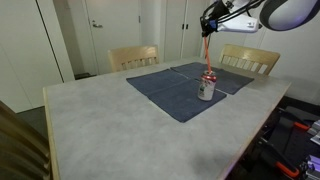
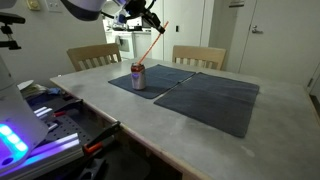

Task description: Put the straw in the can

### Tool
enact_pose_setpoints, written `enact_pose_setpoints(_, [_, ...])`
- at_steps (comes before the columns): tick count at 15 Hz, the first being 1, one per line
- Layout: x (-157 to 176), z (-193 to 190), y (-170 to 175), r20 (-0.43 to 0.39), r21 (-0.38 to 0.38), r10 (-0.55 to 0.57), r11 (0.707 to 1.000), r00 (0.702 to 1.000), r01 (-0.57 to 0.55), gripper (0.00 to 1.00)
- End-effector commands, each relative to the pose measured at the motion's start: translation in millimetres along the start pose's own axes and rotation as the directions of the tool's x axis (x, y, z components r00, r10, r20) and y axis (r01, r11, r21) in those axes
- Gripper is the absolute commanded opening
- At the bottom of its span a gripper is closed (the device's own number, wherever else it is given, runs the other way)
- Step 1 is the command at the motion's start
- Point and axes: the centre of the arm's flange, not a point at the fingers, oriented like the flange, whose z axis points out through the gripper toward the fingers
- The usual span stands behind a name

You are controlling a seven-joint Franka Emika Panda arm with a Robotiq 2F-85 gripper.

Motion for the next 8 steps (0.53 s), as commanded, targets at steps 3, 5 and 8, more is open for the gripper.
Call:
enact_pose_setpoints(3, [8.2, 12.0, 2.3, 0.023, 0.011, 0.027, 1.0, 0.999, -0.027, 0.02])
enact_pose_setpoints(5, [11.2, 11.8, 3.1, 0.066, 0.02, 0.045, 0.999, 0.997, -0.046, 0.02])
enact_pose_setpoints(8, [11.9, 13.4, 4.3, 0.111, 0.027, 0.072, 0.997, 0.991, -0.075, 0.02])
